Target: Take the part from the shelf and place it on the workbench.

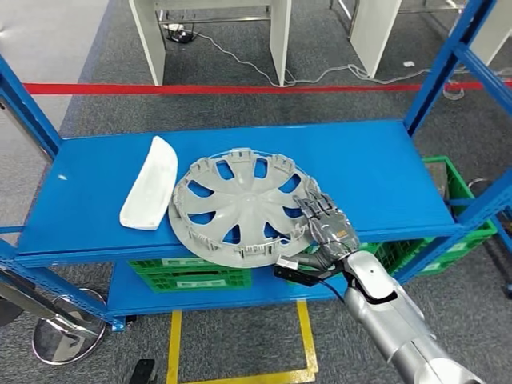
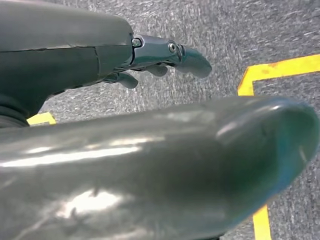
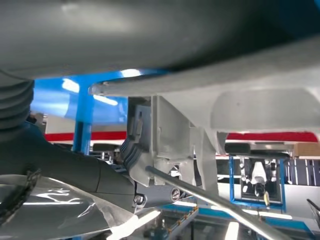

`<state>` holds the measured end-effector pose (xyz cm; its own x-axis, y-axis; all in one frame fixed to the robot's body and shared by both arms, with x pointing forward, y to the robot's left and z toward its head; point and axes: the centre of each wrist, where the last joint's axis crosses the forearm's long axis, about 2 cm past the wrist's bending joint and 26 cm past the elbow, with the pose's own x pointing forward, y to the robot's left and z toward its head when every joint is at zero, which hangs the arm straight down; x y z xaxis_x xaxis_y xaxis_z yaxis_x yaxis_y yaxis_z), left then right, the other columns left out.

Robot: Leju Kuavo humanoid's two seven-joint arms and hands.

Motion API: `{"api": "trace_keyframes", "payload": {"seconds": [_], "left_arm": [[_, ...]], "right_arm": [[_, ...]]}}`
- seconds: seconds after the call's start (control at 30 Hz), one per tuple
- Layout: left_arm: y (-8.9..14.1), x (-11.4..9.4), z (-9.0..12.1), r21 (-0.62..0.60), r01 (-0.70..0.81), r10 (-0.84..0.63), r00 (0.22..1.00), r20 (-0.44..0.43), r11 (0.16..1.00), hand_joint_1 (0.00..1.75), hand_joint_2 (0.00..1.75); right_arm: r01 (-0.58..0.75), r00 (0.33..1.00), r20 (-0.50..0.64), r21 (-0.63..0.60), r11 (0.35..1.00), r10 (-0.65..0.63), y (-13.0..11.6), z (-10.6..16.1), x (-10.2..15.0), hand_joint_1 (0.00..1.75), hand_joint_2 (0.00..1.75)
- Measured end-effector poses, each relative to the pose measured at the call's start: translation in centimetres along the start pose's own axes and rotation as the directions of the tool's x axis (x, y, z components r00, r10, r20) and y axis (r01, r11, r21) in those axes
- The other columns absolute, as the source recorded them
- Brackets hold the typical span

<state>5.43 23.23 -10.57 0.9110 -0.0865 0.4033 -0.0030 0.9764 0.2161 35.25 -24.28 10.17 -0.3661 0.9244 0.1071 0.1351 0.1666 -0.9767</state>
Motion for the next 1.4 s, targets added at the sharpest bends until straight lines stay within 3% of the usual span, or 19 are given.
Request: {"api": "trace_keyframes", "payload": {"seconds": [0.07,0.1,0.2,0.23,1.13,1.4], "left_arm": [[-0.1,0.1,0.0,-0.001,0.000,0.000,1.000,0.001,1.000,0.00,0.00],[-0.1,0.0,0.0,-0.002,0.000,0.000,1.000,0.001,1.000,0.00,0.00],[-0.1,0.0,0.0,-0.002,0.001,-0.001,1.000,0.000,1.000,0.00,0.00],[-0.1,0.0,0.0,-0.002,0.002,-0.002,1.000,0.001,1.000,0.00,0.00],[-0.1,0.0,0.1,-0.003,0.006,-0.006,1.000,0.001,1.000,0.00,0.00],[-0.4,0.0,0.1,0.004,0.004,-0.004,1.000,0.002,1.000,0.00,0.00]], "right_arm": [[-0.002,1.000,-0.001,0.006,1.000,0.002,0.2,0.1,-0.1,0.00,0.00],[-0.003,1.000,-0.001,0.009,1.000,0.003,0.3,0.2,-0.1,0.07,0.44],[-0.005,1.000,0.007,0.014,1.000,0.004,0.6,0.4,-0.1,1.38,1.75],[-0.005,1.000,0.011,0.015,1.000,0.005,0.6,0.4,-0.1,1.75,1.75],[-0.002,1.000,0.019,0.007,1.000,0.002,1.5,1.7,0.5,1.75,1.75],[0.004,0.999,0.046,-0.122,0.993,0.002,0.9,2.5,1.2,1.75,1.75]]}}
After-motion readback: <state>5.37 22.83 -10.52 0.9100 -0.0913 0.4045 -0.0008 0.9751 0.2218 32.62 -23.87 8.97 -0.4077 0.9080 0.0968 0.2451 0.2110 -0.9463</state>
